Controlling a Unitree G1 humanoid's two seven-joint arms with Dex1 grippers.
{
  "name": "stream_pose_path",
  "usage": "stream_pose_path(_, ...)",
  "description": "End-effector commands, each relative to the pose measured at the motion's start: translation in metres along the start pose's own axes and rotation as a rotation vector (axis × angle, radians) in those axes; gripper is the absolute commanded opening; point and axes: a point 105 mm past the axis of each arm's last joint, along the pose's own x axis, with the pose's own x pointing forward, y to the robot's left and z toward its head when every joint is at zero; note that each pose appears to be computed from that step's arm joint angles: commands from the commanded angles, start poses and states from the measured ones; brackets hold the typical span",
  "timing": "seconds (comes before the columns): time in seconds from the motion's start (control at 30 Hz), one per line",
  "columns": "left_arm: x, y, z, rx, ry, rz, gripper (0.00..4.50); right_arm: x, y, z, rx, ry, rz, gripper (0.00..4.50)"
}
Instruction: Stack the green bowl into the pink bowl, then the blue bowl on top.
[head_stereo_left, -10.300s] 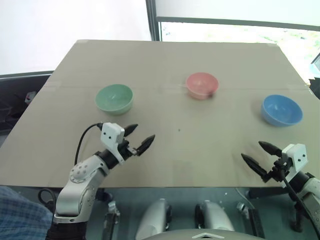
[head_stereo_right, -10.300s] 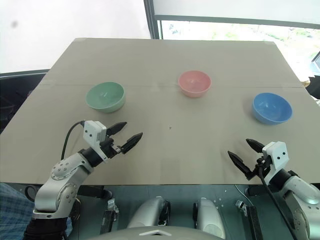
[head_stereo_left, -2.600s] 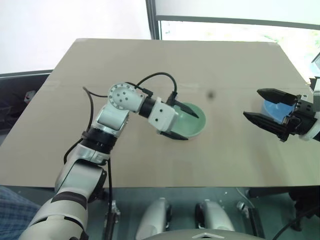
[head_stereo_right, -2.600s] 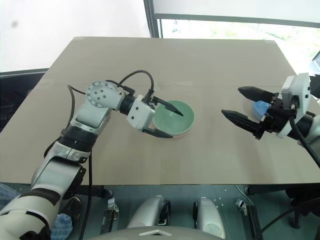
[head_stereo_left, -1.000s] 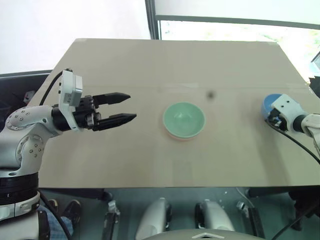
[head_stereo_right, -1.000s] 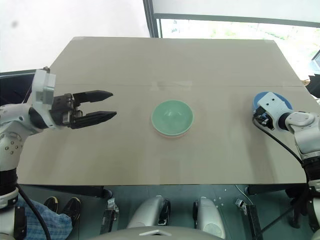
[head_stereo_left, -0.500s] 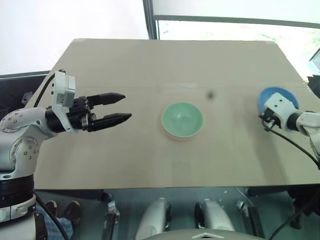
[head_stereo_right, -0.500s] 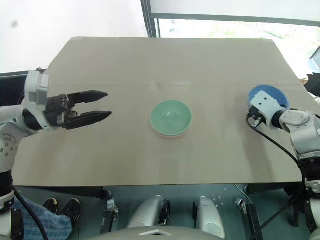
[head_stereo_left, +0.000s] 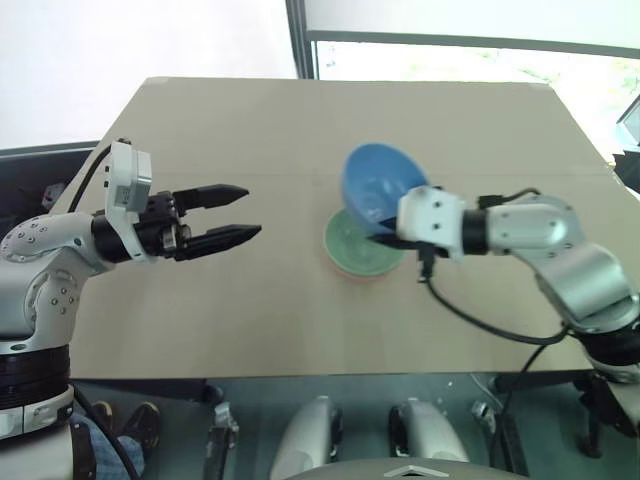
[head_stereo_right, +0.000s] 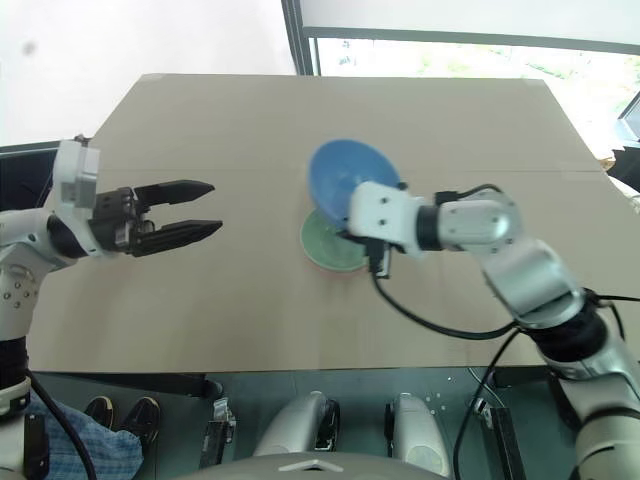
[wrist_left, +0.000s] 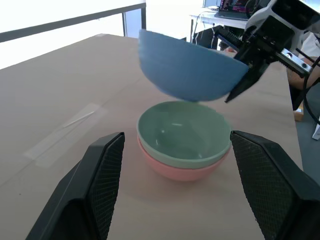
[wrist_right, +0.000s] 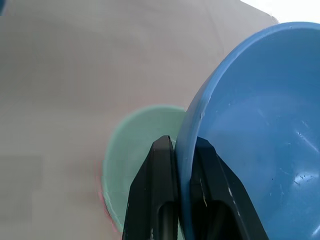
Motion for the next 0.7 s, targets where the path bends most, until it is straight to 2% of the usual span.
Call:
stream_pose_path(0.03, 0.002, 0.0, 0.007, 0.042, -0.014, -0.012, 3.58, 0.001, -0.001, 0.011, -0.072, 0.01, 0.002, 1.03)
stream_pose_path(0.07, 0.001, 0.0, 0.007, 0.043, -0.014, -0.012, 3.58, 0.0, -0.003, 0.011, -0.074, 0.013, -0.009, 1.55)
stream_pose_path(0.1, 0.001, 0.0, 0.007, 0.043, -0.014, -0.011, 3.58, 0.0, -0.005, 0.011, -0.072, 0.011, -0.025, 1.78)
stream_pose_path(0.17, 0.001, 0.0, 0.006, 0.042, -0.013, -0.008, 3.58, -0.002, -0.012, 0.01, -0.051, 0.007, -0.067, 2.65)
stream_pose_path(0.2, 0.001, 0.0, 0.006, 0.041, -0.012, -0.008, 3.58, -0.002, -0.013, 0.009, -0.047, 0.008, -0.072, 2.91)
stream_pose_path(0.37, 0.004, -0.001, 0.004, 0.037, -0.013, 0.001, 3.58, -0.016, -0.026, 0.0, -0.004, 0.014, -0.136, 2.91)
stream_pose_path(0.47, 0.005, -0.004, 0.001, 0.023, -0.01, 0.009, 3.58, -0.038, -0.034, -0.011, 0.083, 0.013, -0.202, 2.91)
stream_pose_path(0.7, 0.002, 0.004, -0.01, 0.012, 0.01, 0.144, 3.58, -0.09, -0.02, -0.046, 0.316, -0.06, -0.278, 2.91)
